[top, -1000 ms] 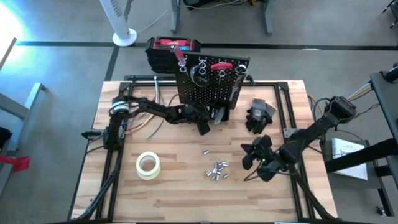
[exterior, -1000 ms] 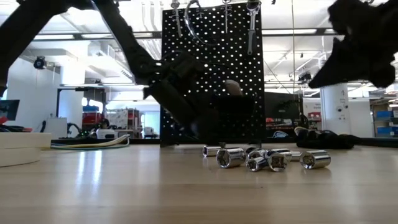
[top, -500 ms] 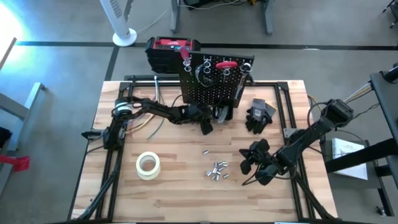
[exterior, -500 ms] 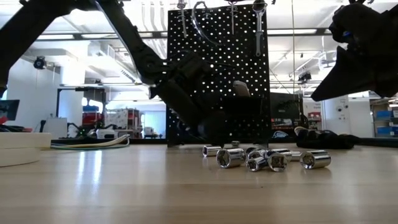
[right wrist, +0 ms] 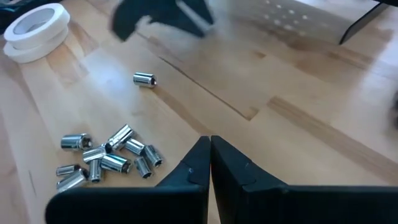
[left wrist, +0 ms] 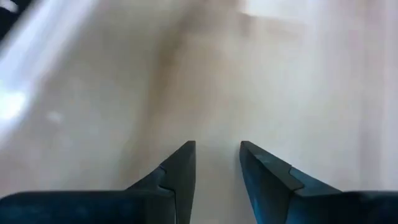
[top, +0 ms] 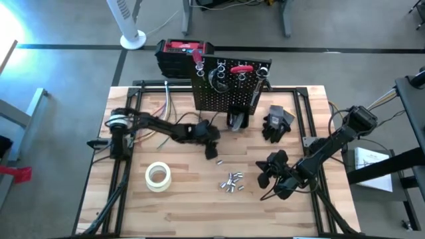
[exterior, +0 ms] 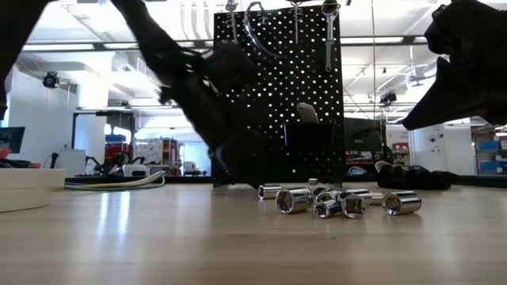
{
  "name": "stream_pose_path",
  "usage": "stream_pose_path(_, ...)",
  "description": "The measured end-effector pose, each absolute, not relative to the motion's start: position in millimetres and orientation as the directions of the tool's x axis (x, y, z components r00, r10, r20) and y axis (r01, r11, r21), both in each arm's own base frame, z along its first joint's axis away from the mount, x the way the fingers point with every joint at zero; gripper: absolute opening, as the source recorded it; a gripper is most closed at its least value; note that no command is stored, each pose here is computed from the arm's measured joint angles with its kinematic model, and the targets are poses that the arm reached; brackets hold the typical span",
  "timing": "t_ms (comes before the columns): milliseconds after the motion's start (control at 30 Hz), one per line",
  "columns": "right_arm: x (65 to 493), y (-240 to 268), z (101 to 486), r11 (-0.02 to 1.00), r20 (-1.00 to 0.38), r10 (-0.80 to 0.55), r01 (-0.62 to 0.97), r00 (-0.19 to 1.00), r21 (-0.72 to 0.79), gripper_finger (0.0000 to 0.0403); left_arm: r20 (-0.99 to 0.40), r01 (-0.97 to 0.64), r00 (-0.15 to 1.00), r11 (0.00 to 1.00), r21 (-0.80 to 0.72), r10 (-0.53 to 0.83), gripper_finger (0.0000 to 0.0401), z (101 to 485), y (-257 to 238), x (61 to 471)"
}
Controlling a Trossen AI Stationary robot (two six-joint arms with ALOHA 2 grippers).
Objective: Hang tools onto peg board
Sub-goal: Put the socket into the black bin on the peg board
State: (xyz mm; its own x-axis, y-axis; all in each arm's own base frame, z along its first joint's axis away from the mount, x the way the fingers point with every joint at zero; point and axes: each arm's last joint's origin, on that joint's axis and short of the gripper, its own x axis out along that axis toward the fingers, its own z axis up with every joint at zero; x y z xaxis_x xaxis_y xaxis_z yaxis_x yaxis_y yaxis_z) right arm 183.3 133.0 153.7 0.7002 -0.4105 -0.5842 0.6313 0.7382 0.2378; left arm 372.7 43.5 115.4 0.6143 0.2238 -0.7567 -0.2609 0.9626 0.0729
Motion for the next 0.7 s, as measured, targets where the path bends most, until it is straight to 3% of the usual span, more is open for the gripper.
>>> stream_pose_path(133, 183, 134, 154, 0.738, -0.58, -0.409, 0.629, 0.705, 0.244, 0.0002, -0.74, -0.224, 0.652, 0.974, 0.02, 0.165, 0.0116, 118, 9, 355)
stream_pose_path(400, 184, 135, 155, 0.736, -0.572, -0.403, 0.625, 0.714, 0.261, 0.0002, -0.541, -0.143, 0.84, 0.98, -0.141, 0.045, 0.0117, 118, -51, 343)
stream_pose_path(700, 189, 140, 159, 0.757, -0.552, -0.362, 0.583, 0.751, 0.297, 0.0002, -0.579, -0.215, 0.809, 0.967, -0.137, 0.098, 0.0169, 99, -48, 348)
